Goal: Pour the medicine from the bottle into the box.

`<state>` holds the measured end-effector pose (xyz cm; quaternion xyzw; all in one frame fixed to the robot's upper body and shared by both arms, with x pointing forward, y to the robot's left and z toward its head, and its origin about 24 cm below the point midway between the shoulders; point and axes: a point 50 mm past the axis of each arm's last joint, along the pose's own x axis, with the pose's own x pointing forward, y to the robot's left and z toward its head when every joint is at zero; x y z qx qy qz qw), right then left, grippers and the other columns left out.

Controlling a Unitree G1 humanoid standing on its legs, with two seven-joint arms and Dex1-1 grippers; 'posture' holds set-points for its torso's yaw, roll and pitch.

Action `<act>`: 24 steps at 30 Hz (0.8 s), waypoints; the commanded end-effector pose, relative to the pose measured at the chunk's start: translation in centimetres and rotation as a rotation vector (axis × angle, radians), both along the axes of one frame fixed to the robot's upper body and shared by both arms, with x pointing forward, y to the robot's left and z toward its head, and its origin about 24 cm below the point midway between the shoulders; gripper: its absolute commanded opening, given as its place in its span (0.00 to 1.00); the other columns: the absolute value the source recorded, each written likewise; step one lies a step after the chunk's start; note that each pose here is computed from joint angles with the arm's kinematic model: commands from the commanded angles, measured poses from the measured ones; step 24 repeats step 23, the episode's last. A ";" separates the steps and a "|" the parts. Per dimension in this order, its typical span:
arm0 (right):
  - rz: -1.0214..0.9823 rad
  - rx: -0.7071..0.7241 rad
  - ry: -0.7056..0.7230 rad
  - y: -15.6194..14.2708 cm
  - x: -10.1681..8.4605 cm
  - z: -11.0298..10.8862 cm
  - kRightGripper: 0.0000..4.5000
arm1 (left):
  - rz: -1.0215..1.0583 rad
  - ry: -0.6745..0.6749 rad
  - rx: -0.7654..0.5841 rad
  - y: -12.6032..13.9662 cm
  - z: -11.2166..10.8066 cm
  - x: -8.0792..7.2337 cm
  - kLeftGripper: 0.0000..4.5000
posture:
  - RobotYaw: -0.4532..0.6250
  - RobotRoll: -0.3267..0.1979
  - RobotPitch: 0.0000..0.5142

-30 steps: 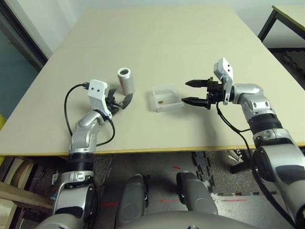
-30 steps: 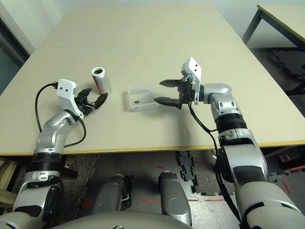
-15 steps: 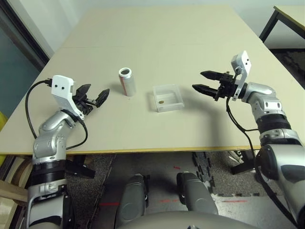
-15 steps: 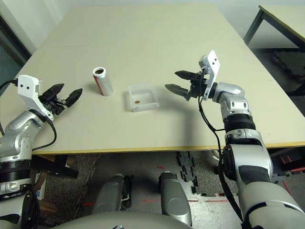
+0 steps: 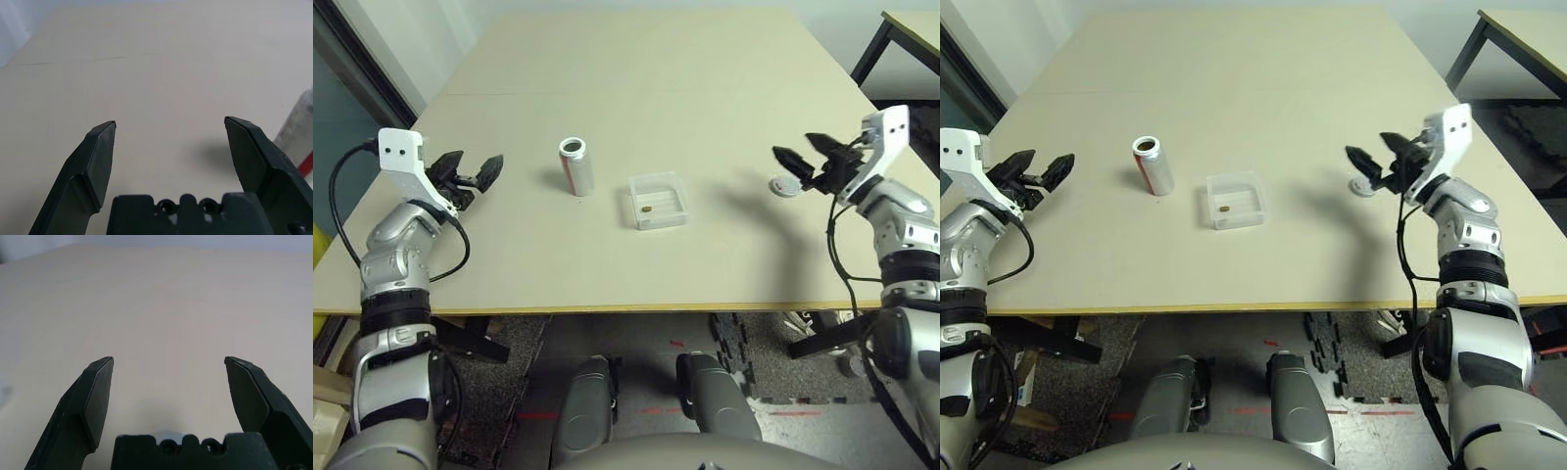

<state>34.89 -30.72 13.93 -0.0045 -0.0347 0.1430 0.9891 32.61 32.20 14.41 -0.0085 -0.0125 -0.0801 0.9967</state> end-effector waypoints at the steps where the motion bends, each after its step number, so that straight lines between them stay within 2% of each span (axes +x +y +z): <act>1: -0.096 -0.008 -0.008 -1.4 -0.3 -0.1 1.00 | 0.018 -0.001 0.016 0.6 0.2 0.2 0.99 | 0.27 0.62 0.24; 14: -0.320 0.055 -0.006 -4.3 -1.4 -1.0 1.00 | 0.100 -0.018 -0.004 2.3 0.6 0.5 0.99 | 0.27 0.62 0.24; 24: -0.377 0.078 -0.008 -4.9 -1.8 -1.5 1.00 | 0.099 -0.026 0.006 2.5 1.1 1.0 0.99 | 0.27 0.62 0.23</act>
